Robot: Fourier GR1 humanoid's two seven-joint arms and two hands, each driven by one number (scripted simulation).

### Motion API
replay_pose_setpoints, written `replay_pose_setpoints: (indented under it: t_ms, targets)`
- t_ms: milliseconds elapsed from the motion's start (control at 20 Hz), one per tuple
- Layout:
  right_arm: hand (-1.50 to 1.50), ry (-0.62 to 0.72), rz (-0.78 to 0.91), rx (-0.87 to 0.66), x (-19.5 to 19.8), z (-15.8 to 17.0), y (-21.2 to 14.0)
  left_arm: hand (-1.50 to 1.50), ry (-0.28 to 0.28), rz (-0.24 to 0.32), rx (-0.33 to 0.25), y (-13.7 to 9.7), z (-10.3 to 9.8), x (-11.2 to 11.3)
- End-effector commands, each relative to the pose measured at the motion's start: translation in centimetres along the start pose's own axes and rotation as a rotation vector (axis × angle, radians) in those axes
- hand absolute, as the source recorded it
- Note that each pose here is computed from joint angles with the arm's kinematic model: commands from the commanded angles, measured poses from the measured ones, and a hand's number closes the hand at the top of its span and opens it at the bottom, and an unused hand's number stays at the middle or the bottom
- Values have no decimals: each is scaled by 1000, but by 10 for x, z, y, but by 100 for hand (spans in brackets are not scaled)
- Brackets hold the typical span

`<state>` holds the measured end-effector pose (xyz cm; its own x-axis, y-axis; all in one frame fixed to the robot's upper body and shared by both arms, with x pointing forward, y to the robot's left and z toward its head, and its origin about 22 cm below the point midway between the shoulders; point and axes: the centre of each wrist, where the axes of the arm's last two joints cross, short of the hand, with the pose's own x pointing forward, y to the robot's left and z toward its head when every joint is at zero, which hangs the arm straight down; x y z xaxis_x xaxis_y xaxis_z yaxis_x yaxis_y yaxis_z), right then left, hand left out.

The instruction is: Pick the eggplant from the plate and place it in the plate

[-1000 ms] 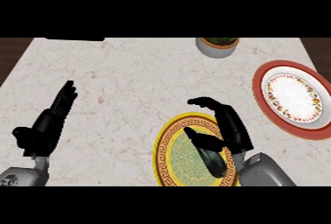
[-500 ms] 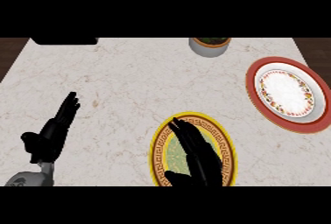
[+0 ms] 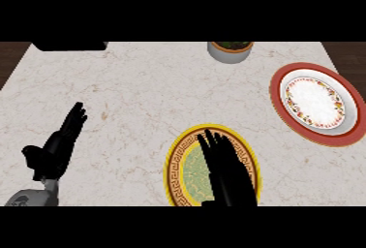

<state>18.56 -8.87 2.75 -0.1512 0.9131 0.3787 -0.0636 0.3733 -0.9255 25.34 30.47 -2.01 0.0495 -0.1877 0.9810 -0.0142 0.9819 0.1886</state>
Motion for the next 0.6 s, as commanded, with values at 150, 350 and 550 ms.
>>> replay_pose_setpoints:
  t_ms: [150,350,550]
  targets:
    - [-150,186,214,175,38,1,-28,0,8,-1,-6,-6,5,2]
    - [-150,243,202,244,41,-9,-32,0,-19,-8,7,1,5,-3]
    - [-150,304,278,251,41,-13,-33,0,1,-4,2,-11,-7,2]
